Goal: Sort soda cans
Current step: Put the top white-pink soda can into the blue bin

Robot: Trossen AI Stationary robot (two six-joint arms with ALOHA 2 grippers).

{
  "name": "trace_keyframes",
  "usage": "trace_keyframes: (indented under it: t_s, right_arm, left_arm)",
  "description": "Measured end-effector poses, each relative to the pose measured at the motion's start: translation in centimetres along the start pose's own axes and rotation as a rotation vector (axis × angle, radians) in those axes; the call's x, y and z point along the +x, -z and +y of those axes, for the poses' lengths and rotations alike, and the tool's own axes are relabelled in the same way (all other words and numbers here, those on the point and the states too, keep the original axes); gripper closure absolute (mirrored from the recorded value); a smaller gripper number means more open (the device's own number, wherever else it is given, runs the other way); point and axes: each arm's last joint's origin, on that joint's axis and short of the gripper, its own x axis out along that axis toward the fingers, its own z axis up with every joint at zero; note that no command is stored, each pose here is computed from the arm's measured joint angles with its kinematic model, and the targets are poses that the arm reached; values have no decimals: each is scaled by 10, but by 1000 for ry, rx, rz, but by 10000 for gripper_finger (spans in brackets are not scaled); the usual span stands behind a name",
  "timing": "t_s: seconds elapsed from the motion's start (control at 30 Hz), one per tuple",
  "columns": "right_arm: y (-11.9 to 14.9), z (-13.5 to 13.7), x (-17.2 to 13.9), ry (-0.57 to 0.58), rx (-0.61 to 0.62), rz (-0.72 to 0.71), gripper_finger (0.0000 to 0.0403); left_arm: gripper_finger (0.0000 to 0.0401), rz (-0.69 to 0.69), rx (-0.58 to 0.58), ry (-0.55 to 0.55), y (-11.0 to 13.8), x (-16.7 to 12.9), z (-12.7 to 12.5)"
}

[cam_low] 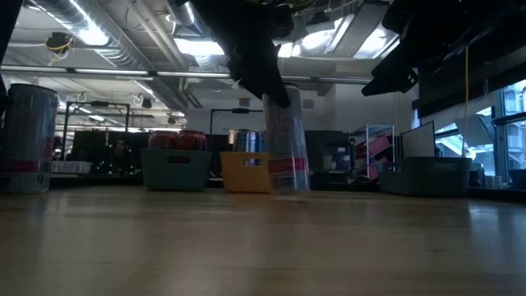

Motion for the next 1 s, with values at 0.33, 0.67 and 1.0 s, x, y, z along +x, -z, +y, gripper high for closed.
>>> trace_keyframes:
  t_s: [0.33,0.67,1.0]
  right_arm:
    - [0,0,0,0,-1,4,110]
    - [0,0,0,0,-1,2,110]
    - [-7,0,2,22,9,-79,110]
  left_arm:
    - [116,-4,10,0,0,11,-3]
    - [69,-12,24,-10,-1,9,-3]
    - [68,-25,2,-9,-3,-16,4]
